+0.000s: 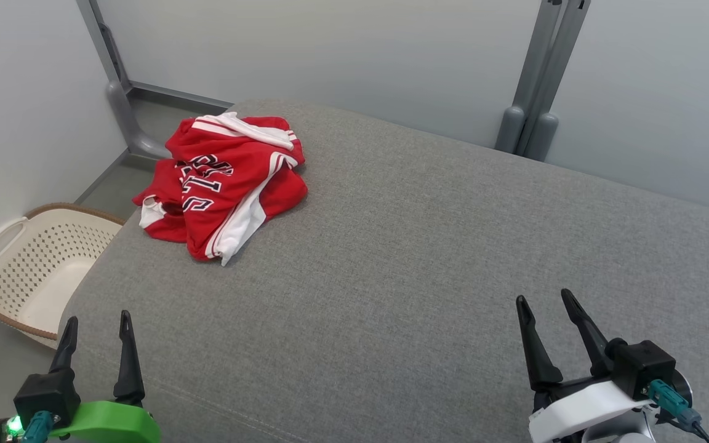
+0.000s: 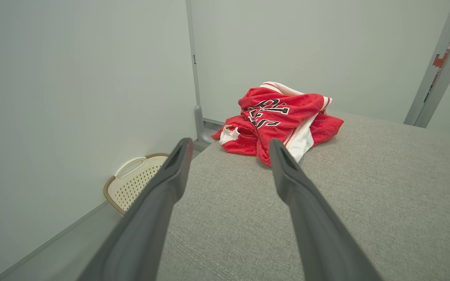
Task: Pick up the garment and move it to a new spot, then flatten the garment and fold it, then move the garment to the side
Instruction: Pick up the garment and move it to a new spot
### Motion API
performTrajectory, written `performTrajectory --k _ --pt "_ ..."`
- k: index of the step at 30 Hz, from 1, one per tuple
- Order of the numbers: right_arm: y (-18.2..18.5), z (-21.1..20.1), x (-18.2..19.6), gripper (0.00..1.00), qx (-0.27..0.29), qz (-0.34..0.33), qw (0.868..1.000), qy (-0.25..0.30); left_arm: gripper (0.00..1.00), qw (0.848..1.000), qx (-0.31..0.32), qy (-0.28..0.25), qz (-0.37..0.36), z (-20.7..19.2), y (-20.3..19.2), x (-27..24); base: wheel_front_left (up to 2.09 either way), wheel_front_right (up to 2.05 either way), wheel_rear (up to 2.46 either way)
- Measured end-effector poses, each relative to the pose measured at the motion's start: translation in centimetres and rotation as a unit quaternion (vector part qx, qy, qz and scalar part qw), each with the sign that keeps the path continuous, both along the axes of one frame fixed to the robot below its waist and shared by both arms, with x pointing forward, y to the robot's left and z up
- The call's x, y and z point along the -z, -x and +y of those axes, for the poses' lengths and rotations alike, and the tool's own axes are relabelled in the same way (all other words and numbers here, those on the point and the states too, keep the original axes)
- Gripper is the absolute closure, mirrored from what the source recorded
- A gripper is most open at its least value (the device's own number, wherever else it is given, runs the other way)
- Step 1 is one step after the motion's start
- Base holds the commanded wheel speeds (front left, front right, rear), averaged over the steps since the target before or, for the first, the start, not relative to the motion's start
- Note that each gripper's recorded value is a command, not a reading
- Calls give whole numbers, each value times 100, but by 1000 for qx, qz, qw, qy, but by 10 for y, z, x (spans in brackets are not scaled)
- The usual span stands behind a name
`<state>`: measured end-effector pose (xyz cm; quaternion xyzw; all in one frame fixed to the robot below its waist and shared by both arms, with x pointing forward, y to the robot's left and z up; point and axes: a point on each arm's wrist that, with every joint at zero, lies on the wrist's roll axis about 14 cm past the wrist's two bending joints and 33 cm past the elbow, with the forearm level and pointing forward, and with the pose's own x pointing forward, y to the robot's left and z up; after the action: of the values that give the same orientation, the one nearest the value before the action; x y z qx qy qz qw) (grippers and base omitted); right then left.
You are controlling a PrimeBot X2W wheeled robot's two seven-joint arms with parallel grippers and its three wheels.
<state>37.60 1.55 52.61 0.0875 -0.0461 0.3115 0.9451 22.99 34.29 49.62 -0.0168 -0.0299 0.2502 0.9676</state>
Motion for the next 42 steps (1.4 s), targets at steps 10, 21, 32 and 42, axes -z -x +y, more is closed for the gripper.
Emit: performTrajectory --k 10,21,32,42 --pt "-4 -5 5 0 9 3 1000 5 0 1000 4 0 -2 0 -12 -3 0 0 0" --pt "-30 -37 13 0 61 1 998 20 0 996 43 -42 -66 6 -90 -65 0 0 0" --pt "-64 -103 29 0 152 5 987 42 0 980 96 -99 -141 9 -205 -144 0 0 0" --pt "-72 -161 57 0 226 33 971 68 0 988 129 -57 -62 9 -291 -100 0 0 0"
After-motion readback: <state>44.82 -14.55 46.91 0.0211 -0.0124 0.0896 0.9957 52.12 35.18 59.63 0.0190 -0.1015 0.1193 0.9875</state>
